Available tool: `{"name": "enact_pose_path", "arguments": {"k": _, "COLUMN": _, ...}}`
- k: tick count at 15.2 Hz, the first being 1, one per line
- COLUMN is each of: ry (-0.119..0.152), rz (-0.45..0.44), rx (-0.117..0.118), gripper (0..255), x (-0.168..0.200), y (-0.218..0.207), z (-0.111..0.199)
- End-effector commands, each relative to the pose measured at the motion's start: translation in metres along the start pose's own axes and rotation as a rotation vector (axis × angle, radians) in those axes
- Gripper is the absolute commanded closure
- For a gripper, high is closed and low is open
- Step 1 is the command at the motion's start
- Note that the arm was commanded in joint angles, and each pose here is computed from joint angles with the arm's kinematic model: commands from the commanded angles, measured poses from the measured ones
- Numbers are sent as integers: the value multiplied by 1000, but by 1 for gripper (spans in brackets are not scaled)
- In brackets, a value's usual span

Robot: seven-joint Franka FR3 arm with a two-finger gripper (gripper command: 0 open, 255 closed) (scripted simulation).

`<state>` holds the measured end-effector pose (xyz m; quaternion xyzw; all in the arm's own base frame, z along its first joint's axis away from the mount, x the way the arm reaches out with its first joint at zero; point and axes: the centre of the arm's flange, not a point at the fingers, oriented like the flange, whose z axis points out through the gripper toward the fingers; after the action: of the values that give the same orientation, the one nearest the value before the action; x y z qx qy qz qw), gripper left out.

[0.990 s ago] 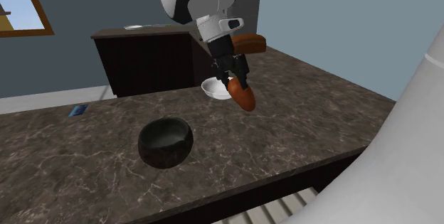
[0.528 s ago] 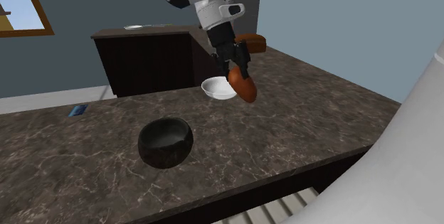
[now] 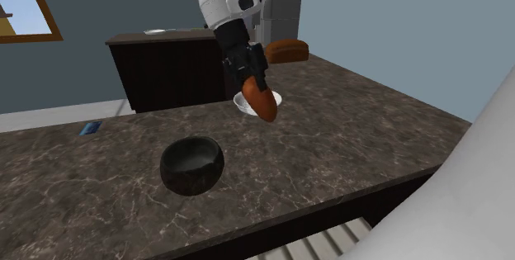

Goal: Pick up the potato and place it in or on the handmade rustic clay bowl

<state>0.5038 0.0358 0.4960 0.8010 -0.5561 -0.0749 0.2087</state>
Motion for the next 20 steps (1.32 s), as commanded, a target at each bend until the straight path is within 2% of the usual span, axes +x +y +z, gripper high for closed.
{"name": "enact_pose_path", "arguments": {"k": 1, "ry": 0, "rz": 1, "rx": 0, "gripper": 255, "x": -24, "y": -1, "z": -6}}
{"name": "enact_pose_path", "arguments": {"k": 15, "ry": 0, "rz": 1, "rx": 0, "gripper": 255, "x": -209, "y": -24, "z": -49}}
{"name": "enact_pose_path", "arguments": {"k": 20, "ry": 0, "rz": 1, "rx": 0, "gripper": 255, "x": -211, "y": -35, "z": -25}}
